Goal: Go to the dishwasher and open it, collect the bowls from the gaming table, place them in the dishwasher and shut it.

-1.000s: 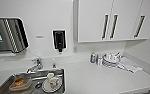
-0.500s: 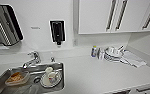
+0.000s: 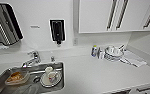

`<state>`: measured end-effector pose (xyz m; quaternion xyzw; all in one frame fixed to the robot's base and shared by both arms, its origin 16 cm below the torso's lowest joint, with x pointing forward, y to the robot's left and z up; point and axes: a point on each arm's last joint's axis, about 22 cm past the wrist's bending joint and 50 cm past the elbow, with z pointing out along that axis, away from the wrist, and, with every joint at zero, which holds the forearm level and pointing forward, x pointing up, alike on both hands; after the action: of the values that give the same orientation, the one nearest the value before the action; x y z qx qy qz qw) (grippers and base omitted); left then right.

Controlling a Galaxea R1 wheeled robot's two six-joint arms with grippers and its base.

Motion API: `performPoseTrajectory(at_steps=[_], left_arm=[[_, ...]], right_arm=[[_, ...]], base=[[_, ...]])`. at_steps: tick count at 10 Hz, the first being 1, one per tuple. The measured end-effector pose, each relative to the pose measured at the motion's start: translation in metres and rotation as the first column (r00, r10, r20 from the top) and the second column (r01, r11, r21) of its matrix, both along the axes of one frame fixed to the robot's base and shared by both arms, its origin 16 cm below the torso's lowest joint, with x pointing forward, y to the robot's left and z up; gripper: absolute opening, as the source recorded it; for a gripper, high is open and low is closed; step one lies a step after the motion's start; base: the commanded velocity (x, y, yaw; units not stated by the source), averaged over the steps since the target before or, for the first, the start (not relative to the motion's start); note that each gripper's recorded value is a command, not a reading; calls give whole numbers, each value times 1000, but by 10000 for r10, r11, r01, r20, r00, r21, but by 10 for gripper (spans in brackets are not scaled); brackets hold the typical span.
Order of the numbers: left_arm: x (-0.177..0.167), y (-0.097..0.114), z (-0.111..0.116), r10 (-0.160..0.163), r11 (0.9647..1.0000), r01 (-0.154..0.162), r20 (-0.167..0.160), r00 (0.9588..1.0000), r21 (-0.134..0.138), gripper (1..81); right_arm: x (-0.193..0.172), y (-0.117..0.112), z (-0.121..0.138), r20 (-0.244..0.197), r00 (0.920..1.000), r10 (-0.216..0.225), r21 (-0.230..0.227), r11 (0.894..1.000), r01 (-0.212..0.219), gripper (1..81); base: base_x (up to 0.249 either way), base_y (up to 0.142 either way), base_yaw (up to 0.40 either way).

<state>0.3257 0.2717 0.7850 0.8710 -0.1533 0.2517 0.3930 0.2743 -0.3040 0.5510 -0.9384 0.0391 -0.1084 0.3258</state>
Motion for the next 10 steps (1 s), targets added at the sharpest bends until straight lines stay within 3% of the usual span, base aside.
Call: performPoseTrajectory(at_steps=[1, 3, 4, 7, 8, 10], left_arm=[[0, -6, -2, -90, 9999, 90, 39, 10000, -134, 811], [-1, -25, -4, -610, 9971, 632, 513, 9968, -423, 811], [2, -29, -2, -703, 9961, 738, 705, 9950, -476, 811], [8, -26, -3, -692, 9966, 726, 814, 9943, -399, 811], [9, -26, -5, -688, 9967, 720, 826, 9942, -371, 811], [11, -32, -8, -729, 9957, 774, 843, 9938, -515, 811]], right_arm=[[14, -1, 9, 64, 9999, -141, 80, 9999, 141, 811], [42, -4, 28, 32, 9991, -413, 231, 9989, 412, 811], [58, -3, 38, -83, 9985, -537, 320, 9980, 539, 811], [110, -1, 63, -366, 9948, -953, 435, 9943, 969, 811], [128, 5, 71, -628, 9915, -1139, 537, 9916, 1174, 811], [151, 20, 80, -1477, 9732, -1765, 776, 9789, 1893, 811]], base=[[0, 0, 0], [0, 0, 0], [0, 0, 0], [0, 0, 0], [0, 0, 0], [0, 0, 0]])
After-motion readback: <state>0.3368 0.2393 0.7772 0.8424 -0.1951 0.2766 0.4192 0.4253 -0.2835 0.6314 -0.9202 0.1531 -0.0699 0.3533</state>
